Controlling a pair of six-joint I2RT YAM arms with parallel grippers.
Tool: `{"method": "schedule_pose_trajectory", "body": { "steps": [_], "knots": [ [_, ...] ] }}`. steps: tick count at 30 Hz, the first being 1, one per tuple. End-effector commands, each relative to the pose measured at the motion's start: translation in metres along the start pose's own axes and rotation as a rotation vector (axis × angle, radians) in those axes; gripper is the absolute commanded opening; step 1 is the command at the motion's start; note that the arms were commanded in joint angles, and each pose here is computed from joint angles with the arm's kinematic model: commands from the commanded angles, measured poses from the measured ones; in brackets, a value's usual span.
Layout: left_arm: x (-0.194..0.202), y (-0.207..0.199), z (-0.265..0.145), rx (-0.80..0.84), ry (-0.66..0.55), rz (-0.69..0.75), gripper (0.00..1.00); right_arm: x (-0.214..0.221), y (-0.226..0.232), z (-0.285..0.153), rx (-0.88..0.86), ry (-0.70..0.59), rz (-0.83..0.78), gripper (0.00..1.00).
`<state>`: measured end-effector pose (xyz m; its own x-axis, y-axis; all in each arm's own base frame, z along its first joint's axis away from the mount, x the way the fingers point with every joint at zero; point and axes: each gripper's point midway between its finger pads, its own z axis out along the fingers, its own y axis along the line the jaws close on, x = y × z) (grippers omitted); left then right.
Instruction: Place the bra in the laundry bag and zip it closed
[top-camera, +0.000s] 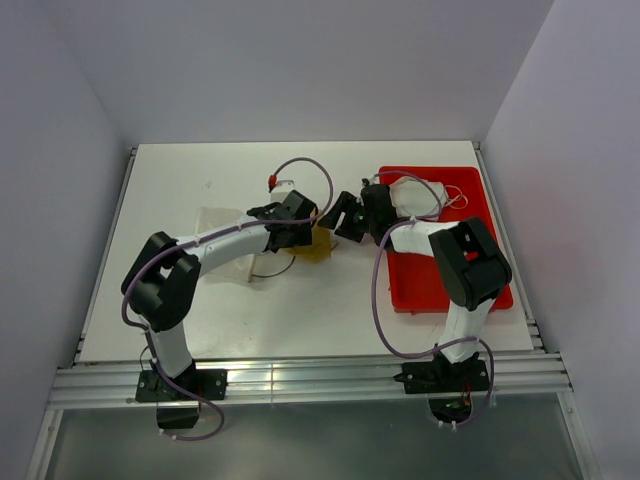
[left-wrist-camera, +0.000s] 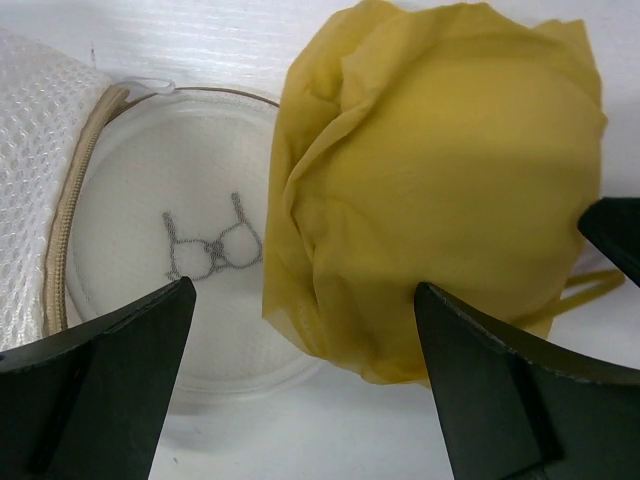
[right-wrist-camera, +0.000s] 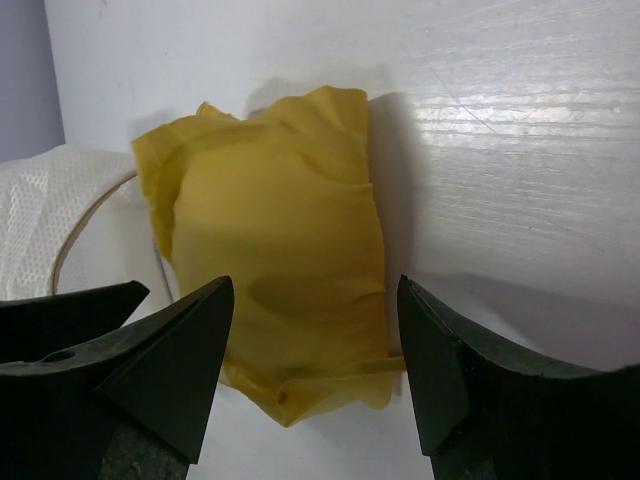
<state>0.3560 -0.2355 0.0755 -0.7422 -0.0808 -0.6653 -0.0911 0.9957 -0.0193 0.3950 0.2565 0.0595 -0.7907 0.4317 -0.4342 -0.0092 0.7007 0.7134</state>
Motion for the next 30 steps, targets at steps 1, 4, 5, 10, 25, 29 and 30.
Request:
{"method": "schedule_pose_trajectory", "body": {
  "steps": [1,4,5,10,25,29,30],
  "knots": [
    [-0.019,0.005,0.002,-0.037,-0.065,-0.055,0.99,-0.008,0.017,0.000,-0.073,-0.026,-0.022,0.74],
    [-0.018,0.007,0.007,-0.046,-0.062,-0.060,0.99,-0.002,0.021,0.003,-0.084,-0.007,-0.030,0.75],
    [-0.015,0.007,0.011,-0.054,-0.056,-0.057,0.99,-0.001,0.022,0.004,-0.091,-0.005,-0.033,0.75],
    [-0.014,0.019,0.022,-0.087,-0.042,-0.070,0.99,0.006,0.021,0.009,-0.086,0.020,-0.037,0.77],
    [-0.009,0.017,0.035,-0.049,-0.001,-0.081,0.98,0.024,0.035,0.022,-0.122,0.018,-0.015,0.84],
    [-0.008,0.016,0.035,-0.038,0.006,-0.079,0.98,0.028,0.036,0.022,-0.121,-0.009,-0.002,0.84],
    [-0.008,0.016,0.036,-0.037,0.005,-0.078,0.98,0.028,0.037,0.022,-0.126,-0.012,0.009,0.84]
  ]
}}
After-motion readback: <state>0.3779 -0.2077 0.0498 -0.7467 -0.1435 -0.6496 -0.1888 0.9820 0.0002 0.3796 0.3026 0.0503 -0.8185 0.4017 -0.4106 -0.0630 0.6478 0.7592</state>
